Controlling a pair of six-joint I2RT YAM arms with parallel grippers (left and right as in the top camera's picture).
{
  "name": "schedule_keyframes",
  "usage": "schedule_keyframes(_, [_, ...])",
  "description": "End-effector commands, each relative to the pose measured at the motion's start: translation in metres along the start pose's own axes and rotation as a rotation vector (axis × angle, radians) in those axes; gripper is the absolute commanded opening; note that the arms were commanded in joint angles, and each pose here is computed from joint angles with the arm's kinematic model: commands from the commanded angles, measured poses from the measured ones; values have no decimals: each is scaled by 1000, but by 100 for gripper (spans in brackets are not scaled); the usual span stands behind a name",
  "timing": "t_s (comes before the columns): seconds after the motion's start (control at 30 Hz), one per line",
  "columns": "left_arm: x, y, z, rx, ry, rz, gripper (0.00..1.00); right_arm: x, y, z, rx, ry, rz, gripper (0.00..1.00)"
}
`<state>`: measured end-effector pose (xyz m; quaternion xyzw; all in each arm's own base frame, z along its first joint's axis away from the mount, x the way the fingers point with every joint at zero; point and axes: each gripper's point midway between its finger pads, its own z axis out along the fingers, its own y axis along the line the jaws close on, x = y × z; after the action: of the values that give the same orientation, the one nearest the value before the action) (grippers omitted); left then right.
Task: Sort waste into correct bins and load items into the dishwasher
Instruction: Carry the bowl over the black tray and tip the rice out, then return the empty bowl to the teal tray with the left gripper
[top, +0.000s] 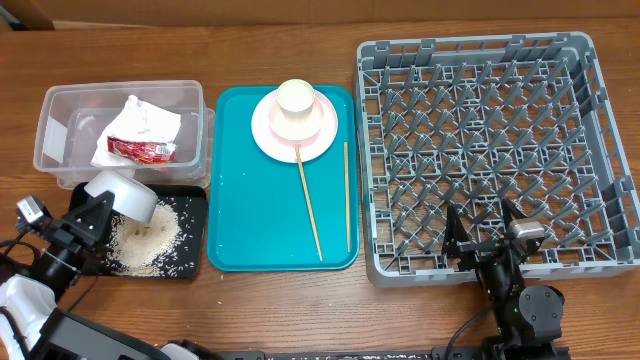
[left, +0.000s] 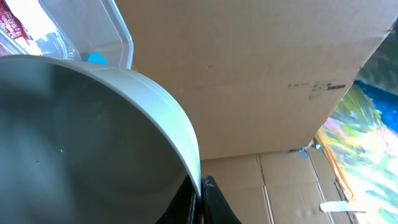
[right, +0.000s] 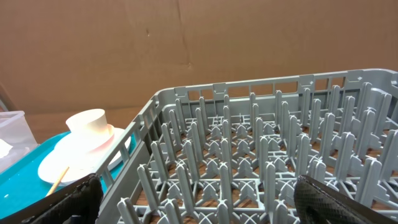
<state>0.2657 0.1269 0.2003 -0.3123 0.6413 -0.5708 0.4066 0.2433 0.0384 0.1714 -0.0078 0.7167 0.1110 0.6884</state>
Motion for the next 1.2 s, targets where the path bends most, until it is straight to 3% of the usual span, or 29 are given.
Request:
schedule_keyframes(0.0, [1,-9,-1,25,-2,-13,4,1,0,0,0,-6,-3,100])
schedule_keyframes(0.37, [23,-2,36,-169,131,-49,4,1,0,0,0,-6,-4,100])
schedule_keyframes(0.67, [71,-33,103,-440,306,216,4,1,0,0,0,-6,-4,100])
schedule_keyframes(1.17, [159,17,119,-901,492,561,4,1,0,0,0,-6,-4,100])
